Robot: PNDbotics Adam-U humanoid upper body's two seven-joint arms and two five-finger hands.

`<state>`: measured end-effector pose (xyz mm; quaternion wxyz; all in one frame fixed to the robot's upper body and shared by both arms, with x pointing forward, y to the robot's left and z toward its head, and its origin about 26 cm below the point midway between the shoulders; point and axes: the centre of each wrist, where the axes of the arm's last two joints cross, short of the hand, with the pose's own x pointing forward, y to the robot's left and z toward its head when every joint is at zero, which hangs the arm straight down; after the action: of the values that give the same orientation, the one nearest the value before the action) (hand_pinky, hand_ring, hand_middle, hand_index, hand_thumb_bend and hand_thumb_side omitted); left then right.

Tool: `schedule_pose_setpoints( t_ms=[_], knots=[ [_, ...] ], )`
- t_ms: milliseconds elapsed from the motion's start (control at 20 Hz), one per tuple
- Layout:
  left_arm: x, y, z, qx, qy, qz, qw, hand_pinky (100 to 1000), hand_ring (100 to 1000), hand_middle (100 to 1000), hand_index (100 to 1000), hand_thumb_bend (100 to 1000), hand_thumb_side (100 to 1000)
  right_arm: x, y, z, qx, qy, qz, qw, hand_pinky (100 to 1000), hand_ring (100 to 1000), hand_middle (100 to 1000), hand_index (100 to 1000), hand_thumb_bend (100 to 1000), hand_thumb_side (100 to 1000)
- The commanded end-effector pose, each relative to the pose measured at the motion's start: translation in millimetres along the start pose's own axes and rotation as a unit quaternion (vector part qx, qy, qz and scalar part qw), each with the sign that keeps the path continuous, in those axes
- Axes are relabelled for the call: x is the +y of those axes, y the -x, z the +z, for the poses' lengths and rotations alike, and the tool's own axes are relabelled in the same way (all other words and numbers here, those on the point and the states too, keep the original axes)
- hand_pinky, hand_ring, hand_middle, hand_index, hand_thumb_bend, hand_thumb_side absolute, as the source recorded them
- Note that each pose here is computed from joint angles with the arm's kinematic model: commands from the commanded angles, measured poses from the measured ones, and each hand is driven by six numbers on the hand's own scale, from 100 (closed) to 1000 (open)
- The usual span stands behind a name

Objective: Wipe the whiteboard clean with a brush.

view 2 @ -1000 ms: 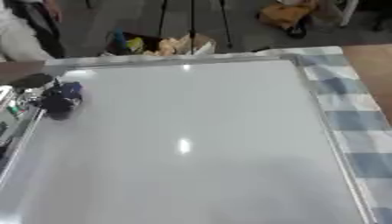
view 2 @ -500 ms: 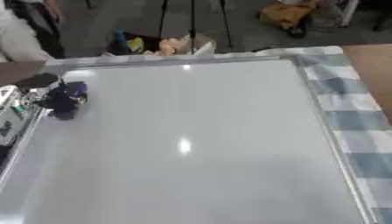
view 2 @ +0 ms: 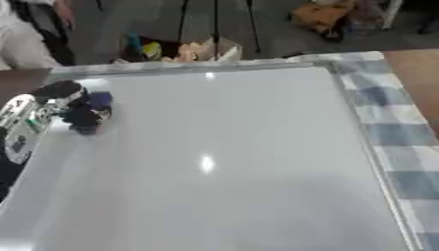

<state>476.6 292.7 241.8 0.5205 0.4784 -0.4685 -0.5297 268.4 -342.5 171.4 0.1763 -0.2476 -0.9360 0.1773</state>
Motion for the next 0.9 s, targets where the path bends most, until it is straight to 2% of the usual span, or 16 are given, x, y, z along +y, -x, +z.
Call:
schedule_pose_setpoints(
  t_ms=[50,500,700,900],
  knots=[
    [13.5,-5.0,0.5,0.000,-0.016,-0.013,1.000,407,434,314,378,100,719,-5.4,-2.2,-7.5,-0.013,-0.001,0.003,1.000,780,811,705,859,100,965],
    [11.1,-16.8,-2.3,-0.018,-0.021,-0.037,0.999,402,430,309,376,100,717,-5.5,-2.2,-8.5,-0.012,-0.002,0.001,1.000,780,811,702,858,100,965],
    [9.3,-17.4,-3.2,-0.015,-0.021,-0.050,0.998,332,431,310,377,100,708,-5.3,-2.2,-8.8,-0.013,-0.003,0.001,1.000,780,811,702,858,100,965],
    [5.6,-15.5,-4.2,-0.009,-0.022,-0.066,0.998,333,429,307,374,100,707,-5.8,-2.2,-8.9,-0.013,-0.003,0.000,1.000,780,811,702,858,100,965]
  ],
)
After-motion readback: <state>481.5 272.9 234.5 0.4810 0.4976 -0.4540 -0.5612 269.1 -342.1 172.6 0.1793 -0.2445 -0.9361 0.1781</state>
